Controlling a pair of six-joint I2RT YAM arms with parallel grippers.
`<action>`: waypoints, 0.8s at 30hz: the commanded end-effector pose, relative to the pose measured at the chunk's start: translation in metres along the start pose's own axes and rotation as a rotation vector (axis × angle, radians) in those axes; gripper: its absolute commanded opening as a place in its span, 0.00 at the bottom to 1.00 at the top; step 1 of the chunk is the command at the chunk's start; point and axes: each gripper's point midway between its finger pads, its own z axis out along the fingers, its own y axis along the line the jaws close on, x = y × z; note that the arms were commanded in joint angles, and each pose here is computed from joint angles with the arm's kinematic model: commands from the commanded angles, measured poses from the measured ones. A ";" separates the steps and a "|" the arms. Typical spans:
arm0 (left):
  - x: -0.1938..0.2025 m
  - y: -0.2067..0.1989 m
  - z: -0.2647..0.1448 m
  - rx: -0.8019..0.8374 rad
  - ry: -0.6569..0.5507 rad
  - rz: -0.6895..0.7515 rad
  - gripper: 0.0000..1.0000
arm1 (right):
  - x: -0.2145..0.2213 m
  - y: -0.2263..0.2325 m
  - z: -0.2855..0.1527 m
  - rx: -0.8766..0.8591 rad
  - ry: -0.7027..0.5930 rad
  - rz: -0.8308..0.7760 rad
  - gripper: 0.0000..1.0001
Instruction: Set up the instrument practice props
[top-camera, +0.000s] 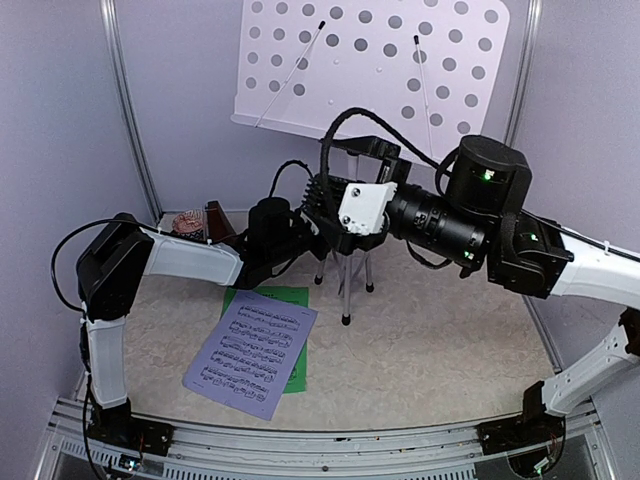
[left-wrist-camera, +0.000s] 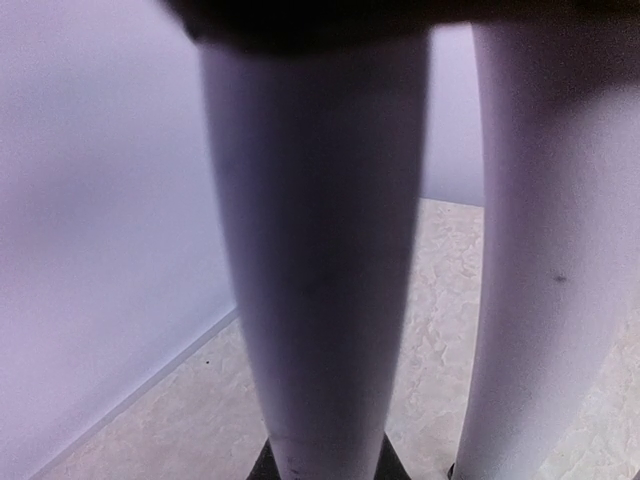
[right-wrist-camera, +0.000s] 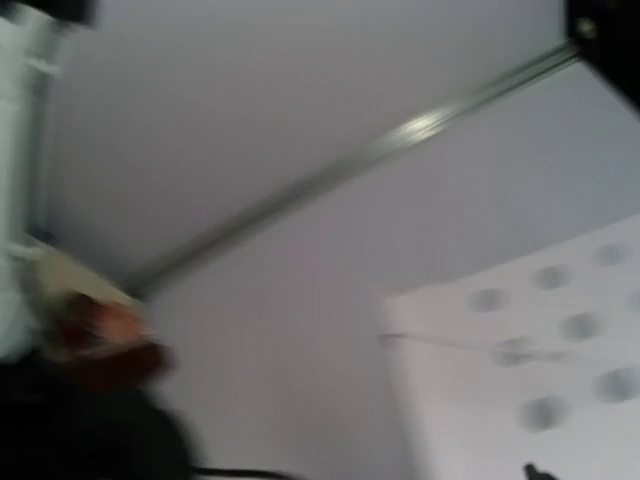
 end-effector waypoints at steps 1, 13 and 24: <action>0.046 0.014 0.000 -0.040 0.118 0.050 0.00 | 0.022 0.070 -0.018 -0.181 0.031 0.234 0.85; 0.047 0.017 -0.003 -0.031 0.111 0.038 0.00 | 0.186 0.137 -0.076 -0.120 0.285 0.624 0.72; 0.050 0.015 -0.001 -0.019 0.111 0.029 0.00 | 0.306 0.152 -0.069 -0.080 0.430 0.622 0.62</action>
